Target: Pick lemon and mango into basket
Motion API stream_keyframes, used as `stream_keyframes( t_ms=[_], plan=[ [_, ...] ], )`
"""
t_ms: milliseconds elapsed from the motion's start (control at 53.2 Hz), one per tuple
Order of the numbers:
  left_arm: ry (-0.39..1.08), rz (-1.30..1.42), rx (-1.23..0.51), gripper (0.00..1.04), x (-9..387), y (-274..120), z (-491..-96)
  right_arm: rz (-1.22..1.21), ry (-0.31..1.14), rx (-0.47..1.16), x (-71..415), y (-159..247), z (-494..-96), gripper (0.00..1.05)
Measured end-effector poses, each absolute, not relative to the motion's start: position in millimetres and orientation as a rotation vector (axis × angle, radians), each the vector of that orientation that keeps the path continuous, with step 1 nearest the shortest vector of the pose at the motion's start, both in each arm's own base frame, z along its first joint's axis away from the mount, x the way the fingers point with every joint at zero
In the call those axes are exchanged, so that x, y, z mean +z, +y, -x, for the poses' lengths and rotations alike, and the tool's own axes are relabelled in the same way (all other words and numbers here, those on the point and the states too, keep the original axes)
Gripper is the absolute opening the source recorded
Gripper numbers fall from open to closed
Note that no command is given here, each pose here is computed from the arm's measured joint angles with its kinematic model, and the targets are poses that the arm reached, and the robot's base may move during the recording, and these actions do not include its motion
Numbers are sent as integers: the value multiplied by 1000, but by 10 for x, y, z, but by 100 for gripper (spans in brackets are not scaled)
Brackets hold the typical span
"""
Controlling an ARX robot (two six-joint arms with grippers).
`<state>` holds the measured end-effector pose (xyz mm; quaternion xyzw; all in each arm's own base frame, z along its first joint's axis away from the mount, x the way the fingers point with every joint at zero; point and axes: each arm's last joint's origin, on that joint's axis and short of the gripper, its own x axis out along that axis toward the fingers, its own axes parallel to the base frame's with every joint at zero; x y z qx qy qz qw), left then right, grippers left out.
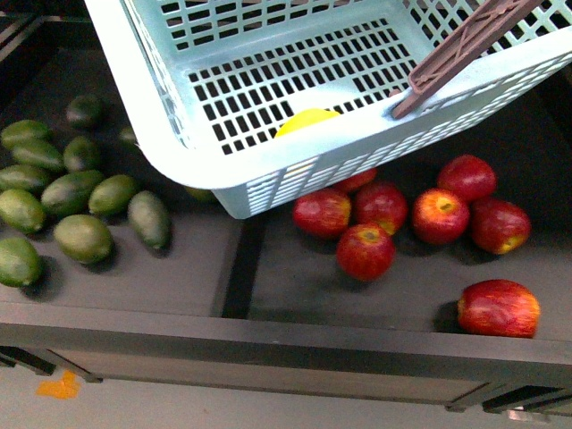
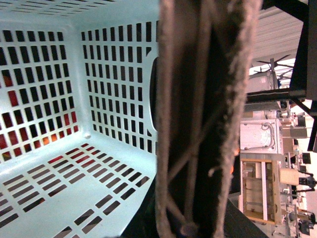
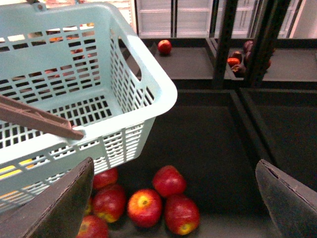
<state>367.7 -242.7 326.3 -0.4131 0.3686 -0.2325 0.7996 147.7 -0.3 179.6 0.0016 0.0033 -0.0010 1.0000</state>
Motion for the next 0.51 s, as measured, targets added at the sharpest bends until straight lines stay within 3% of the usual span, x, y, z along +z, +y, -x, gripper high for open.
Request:
stream_keyframes(
  t_ms=[507],
  plan=[
    [798,893,-509,5,3273,-2432,-3667,-3,5,-2,1798,-2,-1475,96]
  ],
)
